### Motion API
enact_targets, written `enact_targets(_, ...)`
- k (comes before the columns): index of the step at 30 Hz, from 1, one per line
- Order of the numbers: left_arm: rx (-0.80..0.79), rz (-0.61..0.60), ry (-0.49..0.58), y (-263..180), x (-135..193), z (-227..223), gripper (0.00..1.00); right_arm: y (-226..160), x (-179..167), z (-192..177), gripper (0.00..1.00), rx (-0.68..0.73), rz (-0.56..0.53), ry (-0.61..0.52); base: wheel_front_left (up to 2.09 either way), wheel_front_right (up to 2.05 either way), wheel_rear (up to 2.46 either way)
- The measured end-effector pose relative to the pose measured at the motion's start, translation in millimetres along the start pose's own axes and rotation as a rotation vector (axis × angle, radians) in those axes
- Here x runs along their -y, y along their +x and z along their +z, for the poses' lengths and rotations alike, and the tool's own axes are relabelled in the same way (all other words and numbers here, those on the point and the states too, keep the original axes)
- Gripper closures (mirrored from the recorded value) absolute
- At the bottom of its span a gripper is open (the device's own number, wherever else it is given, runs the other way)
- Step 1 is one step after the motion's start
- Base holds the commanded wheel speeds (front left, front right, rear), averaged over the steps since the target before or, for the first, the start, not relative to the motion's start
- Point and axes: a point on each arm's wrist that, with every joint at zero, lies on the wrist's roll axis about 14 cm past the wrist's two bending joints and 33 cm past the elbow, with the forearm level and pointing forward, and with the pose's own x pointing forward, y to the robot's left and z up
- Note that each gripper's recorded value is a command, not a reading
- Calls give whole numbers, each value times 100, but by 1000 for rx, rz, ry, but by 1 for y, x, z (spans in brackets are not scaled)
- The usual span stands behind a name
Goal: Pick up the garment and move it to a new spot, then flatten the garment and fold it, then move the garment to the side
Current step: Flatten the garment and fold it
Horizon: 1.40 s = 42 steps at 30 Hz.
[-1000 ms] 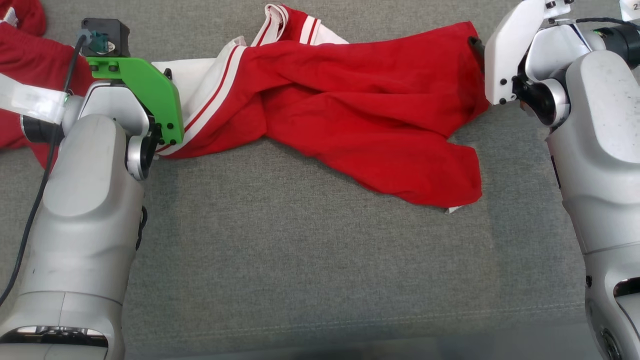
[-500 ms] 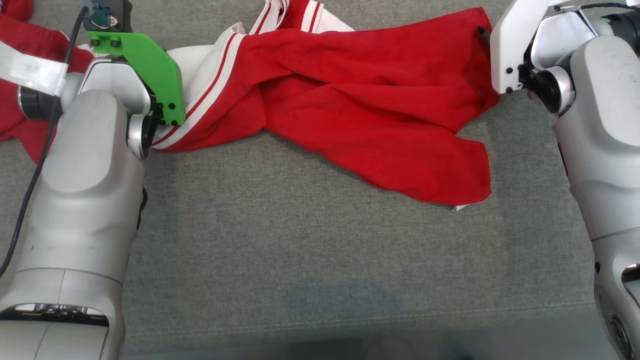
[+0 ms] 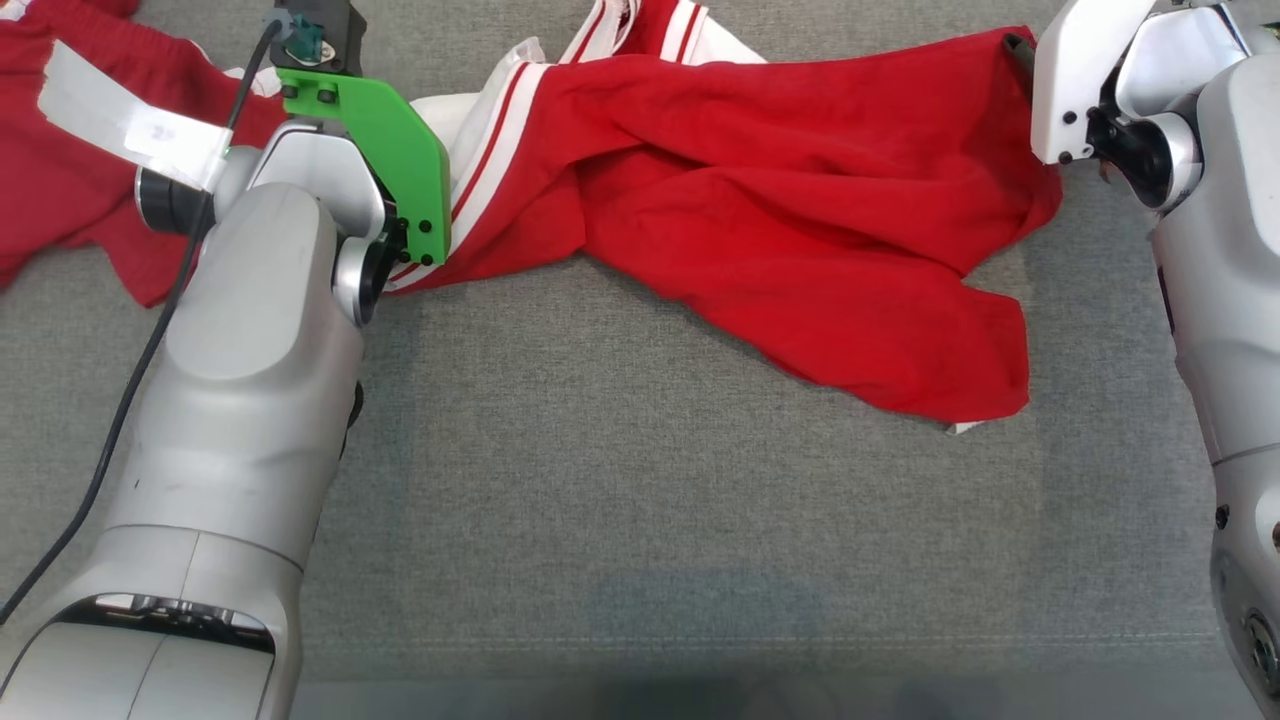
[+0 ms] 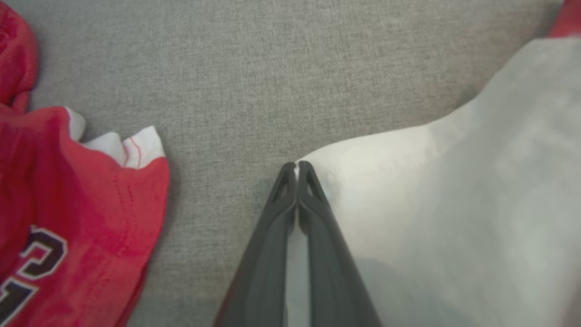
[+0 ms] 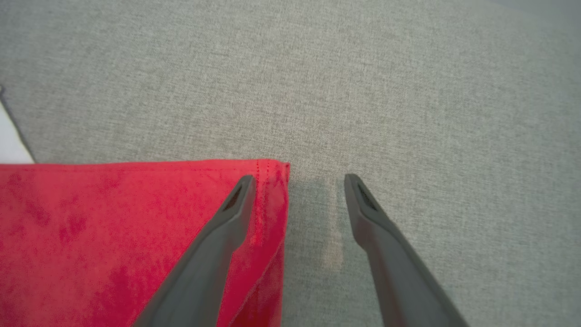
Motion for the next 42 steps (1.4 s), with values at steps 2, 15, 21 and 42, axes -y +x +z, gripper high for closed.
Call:
enact_targets(2,1,2,0,-1,-1,-1,100,2,-5,2,0,-4,10,8,0,0,0)
enact_targets(15,16,9,-12,-5,-6,-2,100,17,-3,-22,81,-87,-6,49,0,0,0)
enact_targets(21,36,31,-19,-6,-10,-2,100,20,-8,-22,100,-88,-1,74,0,0,0)
enact_targets(42,866,-68,-71,-111,-14,204,100,-63,-10,128,100,531,53,92,0,0,0)
